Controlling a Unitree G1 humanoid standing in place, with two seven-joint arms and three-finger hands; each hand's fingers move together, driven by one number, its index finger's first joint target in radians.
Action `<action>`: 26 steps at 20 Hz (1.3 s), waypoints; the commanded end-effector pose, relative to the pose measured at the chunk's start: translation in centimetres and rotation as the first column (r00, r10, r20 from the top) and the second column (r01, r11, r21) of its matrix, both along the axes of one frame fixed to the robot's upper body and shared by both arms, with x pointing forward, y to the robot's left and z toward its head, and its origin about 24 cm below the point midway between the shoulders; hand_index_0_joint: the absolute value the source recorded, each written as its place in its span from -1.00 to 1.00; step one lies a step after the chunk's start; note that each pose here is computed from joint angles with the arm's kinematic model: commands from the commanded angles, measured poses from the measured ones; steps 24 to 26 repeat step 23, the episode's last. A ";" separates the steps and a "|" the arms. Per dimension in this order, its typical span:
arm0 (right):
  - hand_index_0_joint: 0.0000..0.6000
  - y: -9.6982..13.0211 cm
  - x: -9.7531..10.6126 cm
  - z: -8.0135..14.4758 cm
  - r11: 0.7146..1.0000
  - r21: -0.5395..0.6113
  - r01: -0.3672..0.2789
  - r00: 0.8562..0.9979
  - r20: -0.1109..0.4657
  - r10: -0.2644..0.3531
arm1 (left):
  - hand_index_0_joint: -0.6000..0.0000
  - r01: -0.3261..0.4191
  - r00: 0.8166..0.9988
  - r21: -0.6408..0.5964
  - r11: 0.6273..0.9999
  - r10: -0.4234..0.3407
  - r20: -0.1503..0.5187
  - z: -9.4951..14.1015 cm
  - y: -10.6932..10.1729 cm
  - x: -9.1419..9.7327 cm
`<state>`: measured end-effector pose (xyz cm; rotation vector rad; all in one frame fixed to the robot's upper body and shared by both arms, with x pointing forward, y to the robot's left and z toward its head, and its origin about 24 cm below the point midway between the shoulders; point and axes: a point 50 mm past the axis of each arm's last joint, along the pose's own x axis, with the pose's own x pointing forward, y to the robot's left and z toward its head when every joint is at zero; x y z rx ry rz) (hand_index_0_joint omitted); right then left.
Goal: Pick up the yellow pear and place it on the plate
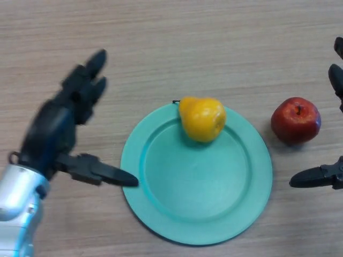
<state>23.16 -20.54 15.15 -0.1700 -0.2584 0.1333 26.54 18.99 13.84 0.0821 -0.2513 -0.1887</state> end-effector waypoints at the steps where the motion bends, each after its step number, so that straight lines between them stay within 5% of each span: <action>1: -1.00 -0.4 -0.9 3.4 0.999 -0.050 0.001 0.974 0.228 0.011 | 1.00 -0.109 0.972 -0.058 0.992 0.119 0.204 4.1 2.3 -0.5; 4: -1.00 -0.1 -0.8 3.1 0.999 -0.045 -0.030 0.976 0.215 0.039 | 1.00 -0.208 0.939 -0.089 0.974 0.225 0.260 5.2 4.2 -0.9; 8: -1.00 0.3 -0.8 2.6 0.994 -0.074 -0.076 0.976 0.199 0.089 | 1.00 -0.254 0.923 -0.082 0.964 0.267 0.277 5.1 4.9 -1.3; 26: -1.00 0.8 -0.9 3.1 0.992 -0.084 -0.095 0.973 0.203 0.110 | 1.00 -0.284 0.911 -0.032 0.958 0.280 0.302 5.2 5.4 -2.0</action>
